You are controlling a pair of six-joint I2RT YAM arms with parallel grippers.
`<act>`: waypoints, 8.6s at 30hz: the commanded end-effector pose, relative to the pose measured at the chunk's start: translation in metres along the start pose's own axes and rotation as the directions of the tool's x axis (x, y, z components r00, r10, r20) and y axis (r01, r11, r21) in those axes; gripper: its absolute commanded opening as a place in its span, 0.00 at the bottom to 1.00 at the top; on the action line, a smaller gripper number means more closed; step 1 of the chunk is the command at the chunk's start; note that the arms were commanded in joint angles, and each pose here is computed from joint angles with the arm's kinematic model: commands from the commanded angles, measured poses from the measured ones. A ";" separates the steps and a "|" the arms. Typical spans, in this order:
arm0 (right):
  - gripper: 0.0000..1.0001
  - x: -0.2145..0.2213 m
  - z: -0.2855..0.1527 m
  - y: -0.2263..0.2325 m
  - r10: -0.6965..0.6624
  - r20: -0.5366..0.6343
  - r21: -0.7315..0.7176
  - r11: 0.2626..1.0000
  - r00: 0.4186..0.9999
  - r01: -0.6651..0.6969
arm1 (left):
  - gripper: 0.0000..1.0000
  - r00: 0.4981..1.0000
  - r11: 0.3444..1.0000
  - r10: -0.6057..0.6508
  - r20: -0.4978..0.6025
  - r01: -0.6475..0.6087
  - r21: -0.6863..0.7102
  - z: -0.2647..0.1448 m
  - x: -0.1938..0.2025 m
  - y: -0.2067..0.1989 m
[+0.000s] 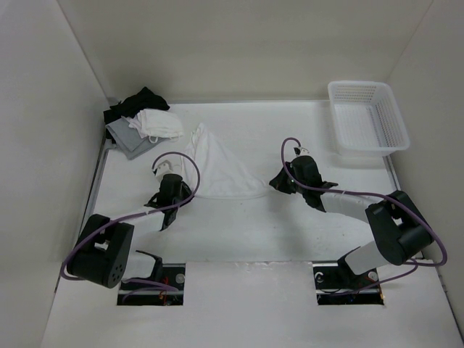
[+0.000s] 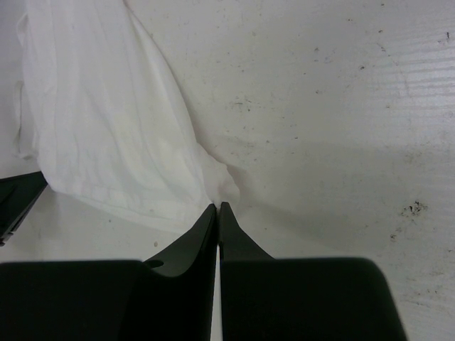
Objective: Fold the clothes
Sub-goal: Flatten the tank top out
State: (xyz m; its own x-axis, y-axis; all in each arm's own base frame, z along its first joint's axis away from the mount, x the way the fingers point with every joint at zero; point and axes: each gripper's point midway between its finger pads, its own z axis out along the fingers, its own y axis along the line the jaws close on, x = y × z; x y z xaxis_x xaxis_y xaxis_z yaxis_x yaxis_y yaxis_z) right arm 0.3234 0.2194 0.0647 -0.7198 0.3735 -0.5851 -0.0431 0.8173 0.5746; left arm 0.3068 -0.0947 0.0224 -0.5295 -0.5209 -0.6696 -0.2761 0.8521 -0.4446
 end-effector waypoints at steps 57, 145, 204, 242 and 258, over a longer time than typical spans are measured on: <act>0.00 -0.324 -0.255 0.212 -0.016 0.633 -0.284 0.925 0.774 0.251 | 0.00 0.715 0.756 -0.461 0.526 0.007 0.654 -0.200 -0.371 -0.234; 0.00 -0.148 -0.268 0.165 -0.161 0.536 -0.146 0.949 0.829 0.279 | 0.01 0.861 0.876 -0.306 0.406 0.088 0.473 -0.185 -0.211 -0.144; 0.00 0.056 -0.151 -0.010 0.206 0.112 0.070 0.974 0.972 -0.214 | 0.03 0.979 0.922 -0.147 0.144 0.083 0.377 -0.065 -0.077 -0.137; 0.00 -0.127 -0.335 0.174 -0.137 0.537 -0.165 0.951 0.832 0.263 | 0.01 0.778 0.800 -0.382 0.499 0.007 0.600 -0.291 -0.237 -0.165; 0.00 -0.258 -0.120 0.136 -0.091 0.434 -0.116 0.981 0.896 0.156 | 0.01 0.822 0.910 -0.301 0.483 0.095 0.404 -0.071 -0.284 -0.195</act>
State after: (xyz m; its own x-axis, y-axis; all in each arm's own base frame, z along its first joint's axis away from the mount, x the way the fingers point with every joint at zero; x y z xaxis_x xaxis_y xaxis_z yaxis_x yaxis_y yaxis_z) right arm 0.3969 0.1675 0.2610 -0.5110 0.3890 -0.7665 -0.0522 0.8761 0.4794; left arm 0.4265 -0.1109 0.2430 -0.1399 -0.6336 -0.7609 -0.1556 0.7730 -0.6151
